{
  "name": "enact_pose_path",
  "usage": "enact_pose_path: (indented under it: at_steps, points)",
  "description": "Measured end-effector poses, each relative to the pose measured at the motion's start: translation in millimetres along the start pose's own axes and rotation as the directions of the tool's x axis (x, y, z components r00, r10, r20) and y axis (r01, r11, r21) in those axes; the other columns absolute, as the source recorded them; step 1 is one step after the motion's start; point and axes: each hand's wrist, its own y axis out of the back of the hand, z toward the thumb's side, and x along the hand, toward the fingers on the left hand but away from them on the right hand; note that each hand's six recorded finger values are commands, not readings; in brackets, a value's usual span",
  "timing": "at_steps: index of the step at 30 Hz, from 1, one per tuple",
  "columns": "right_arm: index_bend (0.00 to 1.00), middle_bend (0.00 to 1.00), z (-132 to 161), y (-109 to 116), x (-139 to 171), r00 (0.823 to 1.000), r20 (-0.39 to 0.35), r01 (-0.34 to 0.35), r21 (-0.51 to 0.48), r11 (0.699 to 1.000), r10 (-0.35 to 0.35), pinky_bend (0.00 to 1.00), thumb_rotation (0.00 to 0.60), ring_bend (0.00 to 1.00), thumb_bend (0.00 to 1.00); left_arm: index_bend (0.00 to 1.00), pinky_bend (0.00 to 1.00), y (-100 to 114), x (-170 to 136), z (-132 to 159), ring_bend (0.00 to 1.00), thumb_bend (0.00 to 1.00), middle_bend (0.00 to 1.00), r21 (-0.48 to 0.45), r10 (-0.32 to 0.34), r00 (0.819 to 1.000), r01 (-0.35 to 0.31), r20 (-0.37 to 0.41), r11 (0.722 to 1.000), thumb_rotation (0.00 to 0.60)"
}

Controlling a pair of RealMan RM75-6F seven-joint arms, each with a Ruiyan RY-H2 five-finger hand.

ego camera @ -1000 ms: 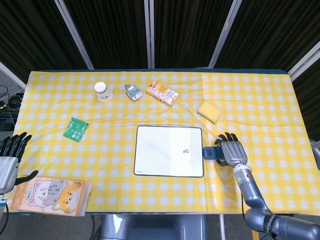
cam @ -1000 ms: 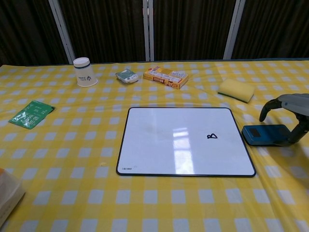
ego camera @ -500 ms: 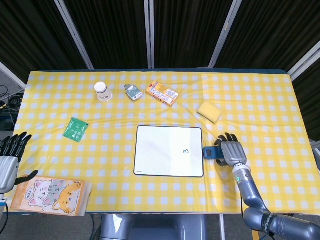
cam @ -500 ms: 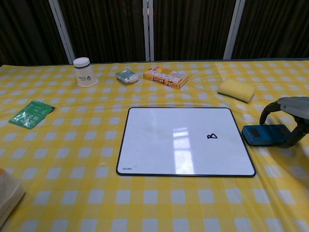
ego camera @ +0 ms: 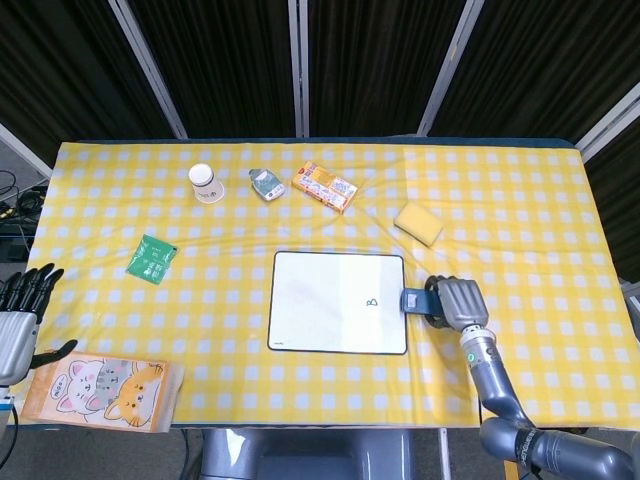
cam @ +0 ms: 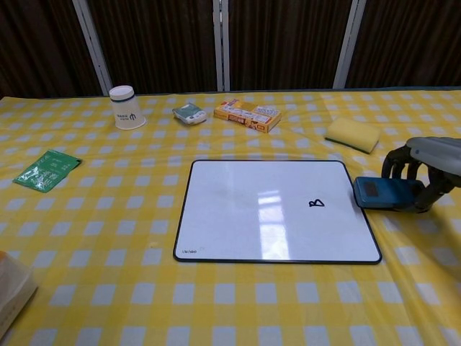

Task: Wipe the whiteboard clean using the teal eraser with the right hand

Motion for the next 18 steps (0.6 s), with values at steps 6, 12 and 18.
enact_pose_path:
  at_steps: [6, 12, 18]
  points:
    - [0.85, 0.73, 14, 15, 3, 0.995, -0.054, 0.078, -0.074, 0.994, -0.082, 0.72, 0.600, 0.67, 0.33, 0.00, 0.00, 0, 1, 0, 0.00, 0.14, 0.00, -0.007, 0.006, 1.000, -0.006, -0.001, 1.000, 0.600]
    - [0.85, 0.73, 40, 31, 10, 0.986, -0.120, 0.090, -0.178, 0.980, -0.112, 0.73, 0.600, 0.67, 0.33, 0.00, 0.00, 1, 1, 0, 0.00, 0.14, 0.00, -0.001, 0.008, 1.000, -0.008, 0.002, 1.000, 0.600]
    - [0.86, 0.73, 75, 36, 9, 0.979, -0.175, 0.049, -0.286, 0.957, -0.102, 0.73, 0.600, 0.67, 0.33, 0.00, 0.00, 1, 2, -1, 0.00, 0.14, 0.00, -0.011, 0.007, 1.000, -0.007, -0.001, 1.000, 0.600]
